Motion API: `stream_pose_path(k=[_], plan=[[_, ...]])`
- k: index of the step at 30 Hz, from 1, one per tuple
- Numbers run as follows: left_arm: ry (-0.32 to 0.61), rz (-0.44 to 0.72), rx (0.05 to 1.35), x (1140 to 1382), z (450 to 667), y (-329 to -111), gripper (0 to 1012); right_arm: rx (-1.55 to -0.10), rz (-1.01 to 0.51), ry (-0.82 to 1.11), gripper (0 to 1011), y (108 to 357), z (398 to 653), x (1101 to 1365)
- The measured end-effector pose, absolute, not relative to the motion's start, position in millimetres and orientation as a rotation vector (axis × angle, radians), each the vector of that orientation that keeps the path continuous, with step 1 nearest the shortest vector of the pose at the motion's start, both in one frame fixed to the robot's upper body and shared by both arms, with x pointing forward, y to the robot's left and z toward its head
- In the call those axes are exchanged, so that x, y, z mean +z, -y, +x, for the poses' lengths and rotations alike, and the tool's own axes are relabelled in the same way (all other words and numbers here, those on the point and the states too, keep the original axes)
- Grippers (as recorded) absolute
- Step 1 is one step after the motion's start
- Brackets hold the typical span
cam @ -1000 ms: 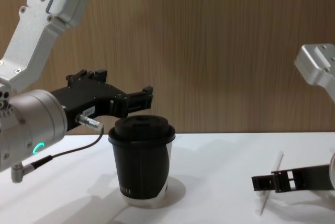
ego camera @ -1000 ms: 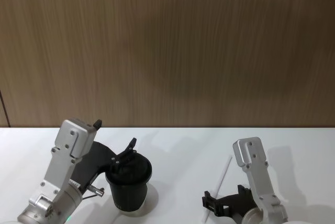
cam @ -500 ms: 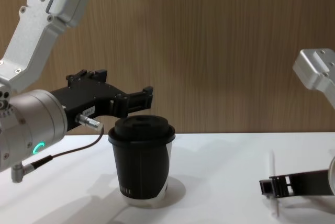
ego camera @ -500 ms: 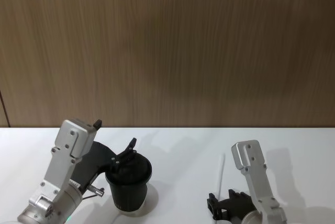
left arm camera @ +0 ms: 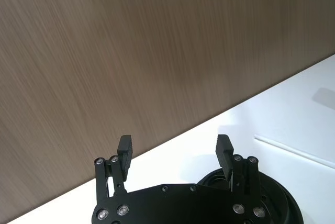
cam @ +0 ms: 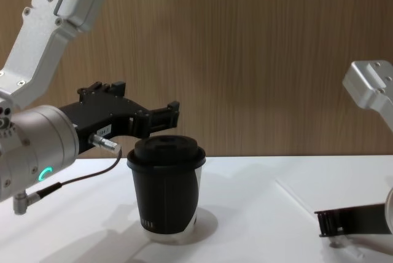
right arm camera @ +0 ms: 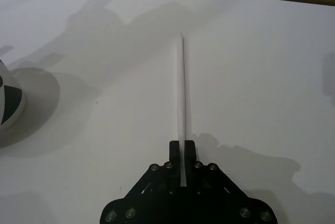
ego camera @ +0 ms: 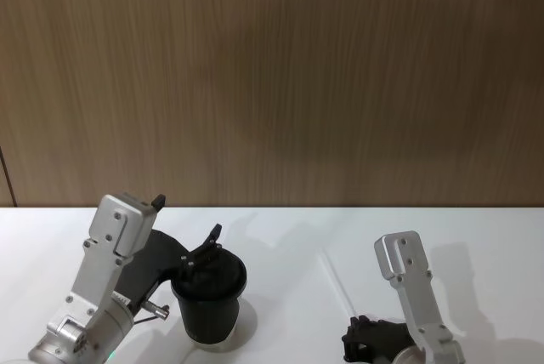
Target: Pick up the straw with one hand, pass it to the other hand, and insert it into the cup.
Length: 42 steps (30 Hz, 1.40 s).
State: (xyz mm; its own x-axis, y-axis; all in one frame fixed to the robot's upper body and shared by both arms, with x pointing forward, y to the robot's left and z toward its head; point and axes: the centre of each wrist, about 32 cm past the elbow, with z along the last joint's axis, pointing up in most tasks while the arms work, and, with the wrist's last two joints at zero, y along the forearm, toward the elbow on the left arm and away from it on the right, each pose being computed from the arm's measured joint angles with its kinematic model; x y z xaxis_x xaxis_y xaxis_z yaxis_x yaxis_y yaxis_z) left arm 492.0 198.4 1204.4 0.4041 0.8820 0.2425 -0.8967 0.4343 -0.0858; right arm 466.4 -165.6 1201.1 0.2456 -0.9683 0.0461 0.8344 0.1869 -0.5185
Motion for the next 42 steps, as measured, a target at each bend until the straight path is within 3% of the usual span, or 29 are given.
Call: stream_pose_path(k=[10, 29, 42], plan=[[0.268, 0.061, 1.124, 1204.4, 492.0, -198.4, 1003, -1.304, -0.48, -0.315, 2, 164.7, 465.3, 1200.4], [0.268, 0.061, 1.124, 1204.4, 492.0, -198.4, 1003, -1.311, -0.3, -0.196, 0, 173.2, 463.0, 1213.8], [0.269, 0.054, 1.11, 1207.5, 491.7, -199.0, 1002, -1.216, -0.117, -0.096, 0, 185.7, 461.5, 1228.0]])
